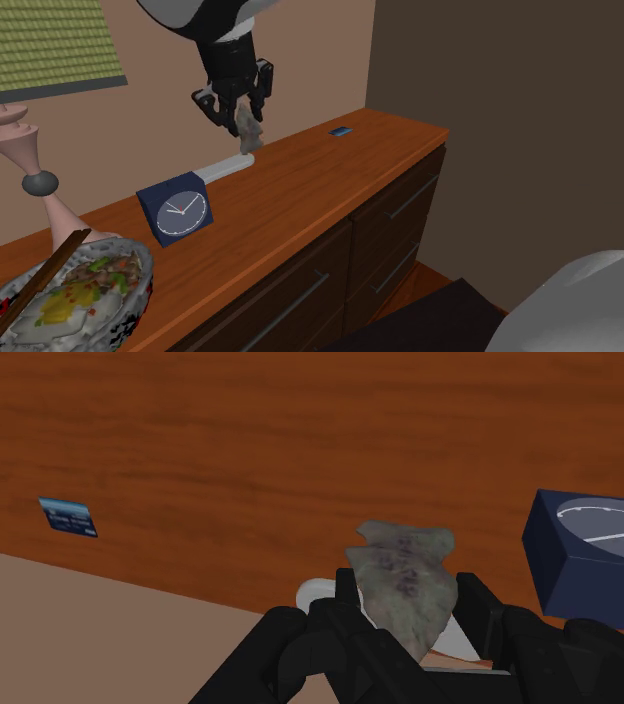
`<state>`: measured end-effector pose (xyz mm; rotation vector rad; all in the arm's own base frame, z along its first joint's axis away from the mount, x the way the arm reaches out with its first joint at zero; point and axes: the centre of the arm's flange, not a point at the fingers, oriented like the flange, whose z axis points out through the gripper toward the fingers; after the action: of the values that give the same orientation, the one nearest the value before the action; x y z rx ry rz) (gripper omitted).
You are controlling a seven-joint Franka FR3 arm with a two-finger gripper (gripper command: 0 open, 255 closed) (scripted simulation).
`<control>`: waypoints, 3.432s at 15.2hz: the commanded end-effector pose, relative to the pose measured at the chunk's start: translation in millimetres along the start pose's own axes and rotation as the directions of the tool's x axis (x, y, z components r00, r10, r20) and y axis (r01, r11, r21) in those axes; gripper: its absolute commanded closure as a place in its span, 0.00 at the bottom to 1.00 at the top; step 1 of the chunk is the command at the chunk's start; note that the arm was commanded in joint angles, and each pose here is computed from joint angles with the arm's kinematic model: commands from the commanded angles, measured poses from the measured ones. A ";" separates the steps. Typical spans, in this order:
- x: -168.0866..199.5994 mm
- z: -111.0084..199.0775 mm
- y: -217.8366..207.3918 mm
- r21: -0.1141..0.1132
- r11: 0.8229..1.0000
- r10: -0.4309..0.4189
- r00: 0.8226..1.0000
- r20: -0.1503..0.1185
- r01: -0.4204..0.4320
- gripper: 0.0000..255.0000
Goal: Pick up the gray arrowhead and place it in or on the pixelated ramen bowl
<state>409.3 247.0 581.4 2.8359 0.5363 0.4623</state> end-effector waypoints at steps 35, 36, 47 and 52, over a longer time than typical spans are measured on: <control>-39.7 -132.6 -288.4 0.000 1.000 0.000 1.000 0.000 0.000 1.00; -41.1 -127.7 -289.8 0.000 1.000 0.000 1.000 0.000 0.000 1.00; -56.4 -73.9 -305.4 0.000 1.000 0.000 1.000 0.000 0.000 1.00; -57.1 -71.4 -306.1 0.000 1.000 0.000 1.000 0.000 0.000 1.00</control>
<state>237.1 514.2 550.8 2.8358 0.5365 0.4616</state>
